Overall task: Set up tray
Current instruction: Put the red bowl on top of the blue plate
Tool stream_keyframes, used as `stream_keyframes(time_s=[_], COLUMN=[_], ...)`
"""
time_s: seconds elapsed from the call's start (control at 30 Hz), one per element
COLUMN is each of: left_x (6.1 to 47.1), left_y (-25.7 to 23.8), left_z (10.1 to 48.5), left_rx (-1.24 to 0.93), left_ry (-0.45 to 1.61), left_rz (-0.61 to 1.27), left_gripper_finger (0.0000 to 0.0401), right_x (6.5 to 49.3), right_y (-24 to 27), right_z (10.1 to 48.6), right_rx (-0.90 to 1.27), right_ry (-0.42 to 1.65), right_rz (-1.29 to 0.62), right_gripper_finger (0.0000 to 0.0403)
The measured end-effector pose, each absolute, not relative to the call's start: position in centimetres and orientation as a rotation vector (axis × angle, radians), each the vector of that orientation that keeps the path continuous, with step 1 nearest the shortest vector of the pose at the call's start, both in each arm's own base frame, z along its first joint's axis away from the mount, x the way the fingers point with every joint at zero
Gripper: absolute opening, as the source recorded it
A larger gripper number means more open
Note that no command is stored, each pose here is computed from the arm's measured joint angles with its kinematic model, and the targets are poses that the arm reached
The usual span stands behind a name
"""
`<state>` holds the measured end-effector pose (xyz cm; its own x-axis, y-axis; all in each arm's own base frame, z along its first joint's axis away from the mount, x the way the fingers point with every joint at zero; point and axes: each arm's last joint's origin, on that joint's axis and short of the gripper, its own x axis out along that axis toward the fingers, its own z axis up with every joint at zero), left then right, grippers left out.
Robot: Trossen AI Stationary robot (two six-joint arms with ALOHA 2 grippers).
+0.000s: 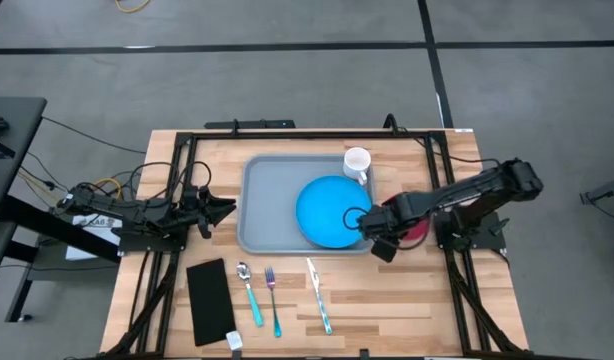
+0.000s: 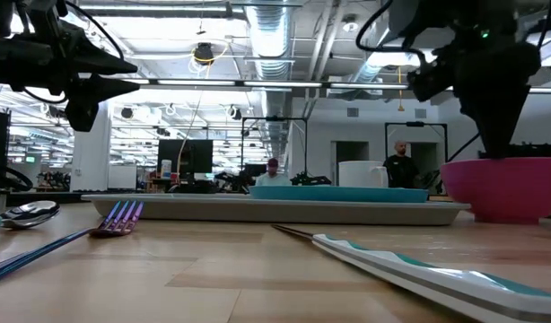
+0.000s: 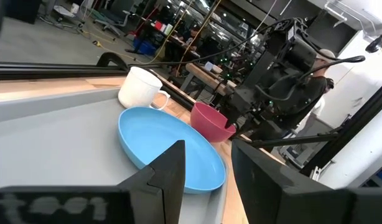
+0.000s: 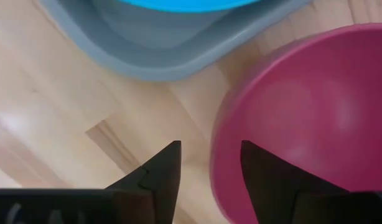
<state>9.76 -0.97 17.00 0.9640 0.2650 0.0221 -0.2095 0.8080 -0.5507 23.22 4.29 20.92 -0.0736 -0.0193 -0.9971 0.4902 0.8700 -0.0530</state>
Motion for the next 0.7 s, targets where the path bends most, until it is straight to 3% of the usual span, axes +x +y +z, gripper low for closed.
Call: stream_keyframes(time_s=[0.43, 0.7], left_x=[9.76, 9.76], left_y=[-0.97, -0.97], left_z=[17.0, 17.01], left_rx=[-0.581, -0.581], left_ry=[-0.1, -0.1], left_rz=[0.254, 0.254], left_gripper_finger=[0.0119, 0.0119], right_x=[23.11, 22.99], right_y=[3.74, 3.7], right_z=[20.17, 19.95], right_rx=[0.396, 0.405], right_ry=[1.604, 1.611], right_rz=[-0.457, -0.463], right_gripper_finger=[0.0138, 0.0094])
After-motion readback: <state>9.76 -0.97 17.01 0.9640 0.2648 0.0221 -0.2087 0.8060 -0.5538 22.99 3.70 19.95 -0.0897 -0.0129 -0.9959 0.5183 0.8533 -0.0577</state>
